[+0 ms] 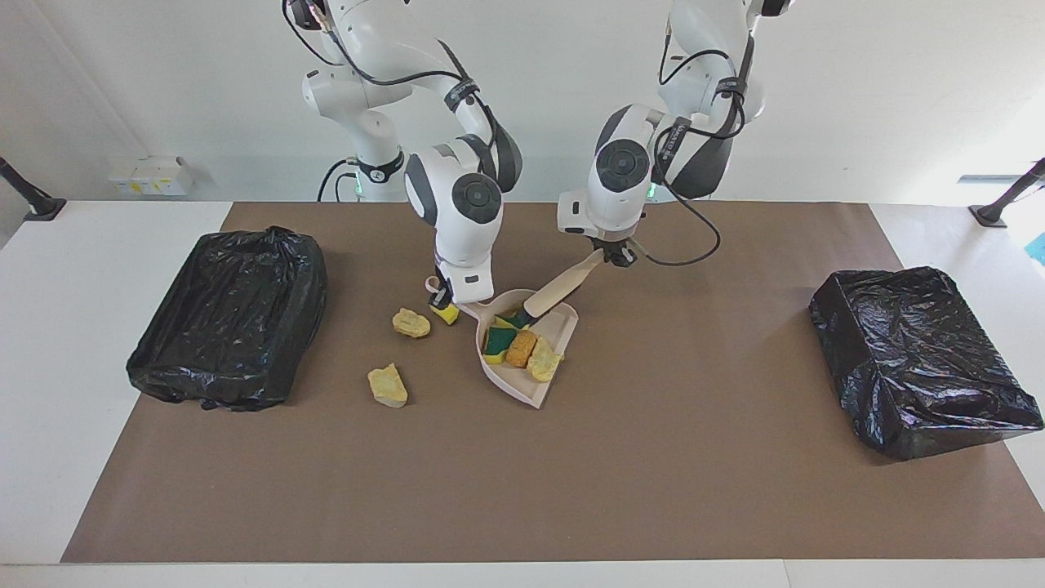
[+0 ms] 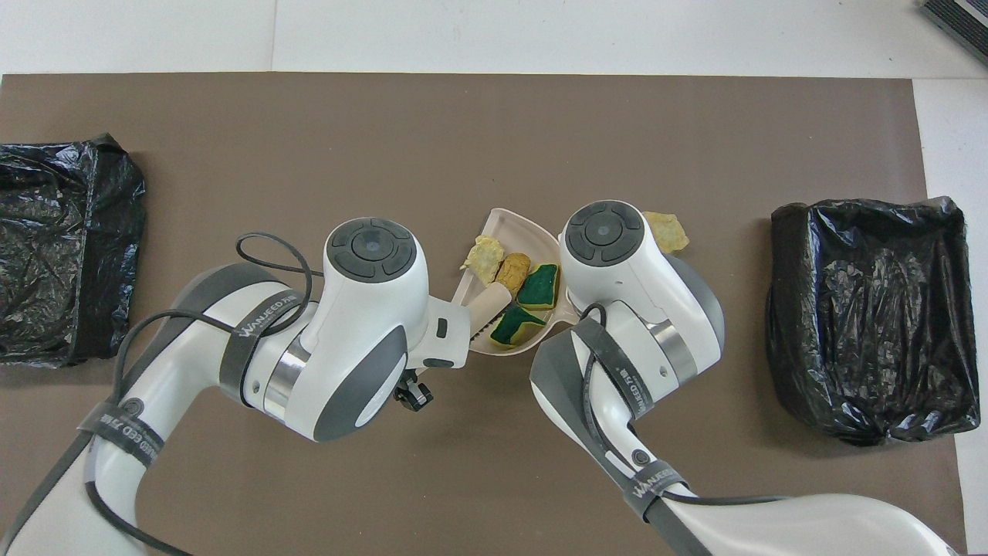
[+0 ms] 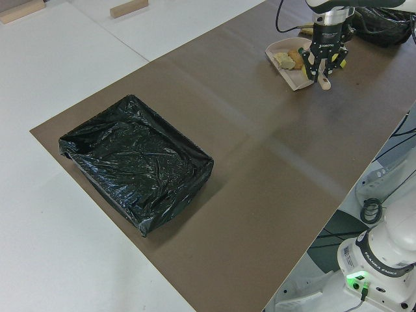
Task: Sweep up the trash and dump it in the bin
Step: 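Sweep the tan chunks into the dustpan with the left gripper's brush, then carry the dustpan to the bin nearest the right gripper and tip it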
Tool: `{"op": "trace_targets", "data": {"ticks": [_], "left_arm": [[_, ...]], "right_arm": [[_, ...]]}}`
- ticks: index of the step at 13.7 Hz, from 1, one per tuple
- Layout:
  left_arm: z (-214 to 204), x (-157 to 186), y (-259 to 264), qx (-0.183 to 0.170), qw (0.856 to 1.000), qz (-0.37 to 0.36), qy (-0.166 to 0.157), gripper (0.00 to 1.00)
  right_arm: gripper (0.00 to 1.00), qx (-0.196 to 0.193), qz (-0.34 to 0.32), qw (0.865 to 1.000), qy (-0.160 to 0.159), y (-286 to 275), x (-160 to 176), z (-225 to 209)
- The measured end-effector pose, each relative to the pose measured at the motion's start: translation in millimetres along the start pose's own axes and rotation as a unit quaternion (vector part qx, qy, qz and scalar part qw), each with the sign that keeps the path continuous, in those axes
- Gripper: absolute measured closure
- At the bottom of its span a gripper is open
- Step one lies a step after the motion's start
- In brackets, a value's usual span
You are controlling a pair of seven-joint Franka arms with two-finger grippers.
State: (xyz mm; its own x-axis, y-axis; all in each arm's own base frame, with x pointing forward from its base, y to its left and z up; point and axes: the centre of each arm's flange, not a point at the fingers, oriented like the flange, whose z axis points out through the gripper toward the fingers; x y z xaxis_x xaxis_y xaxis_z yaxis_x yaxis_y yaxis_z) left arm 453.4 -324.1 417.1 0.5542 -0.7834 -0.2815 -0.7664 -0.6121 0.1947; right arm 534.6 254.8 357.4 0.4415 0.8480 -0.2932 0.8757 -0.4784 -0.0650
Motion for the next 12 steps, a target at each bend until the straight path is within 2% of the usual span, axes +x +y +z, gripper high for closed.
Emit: {"op": "trace_targets", "data": {"ticks": [2,4,8,12], "left_arm": [[-9.2,-9.8,-15.1,-0.001,0.999,-0.051,0.009,0.73],[-11.9,-20.1,-40.6,-0.009,0.99,-0.141,0.014,0.73],[-16.5,-39.7,-86.6,-0.022,0.952,-0.303,0.028,0.73],[-17.9,-52.6,-105.4,-0.03,0.914,-0.402,0.033,0.73]], "right_arm": [[0.68,0.004,-0.008,1.0,0.006,2.9,-1.4,-1.6],[0.68,0.013,-0.003,1.0,0.017,9.7,-8.4,-6.3],[0.68,0.01,0.021,0.999,0.04,26.1,-42.1,-38.1],[0.68,0.02,0.036,0.997,0.065,51.5,-100.9,-72.2]]}}
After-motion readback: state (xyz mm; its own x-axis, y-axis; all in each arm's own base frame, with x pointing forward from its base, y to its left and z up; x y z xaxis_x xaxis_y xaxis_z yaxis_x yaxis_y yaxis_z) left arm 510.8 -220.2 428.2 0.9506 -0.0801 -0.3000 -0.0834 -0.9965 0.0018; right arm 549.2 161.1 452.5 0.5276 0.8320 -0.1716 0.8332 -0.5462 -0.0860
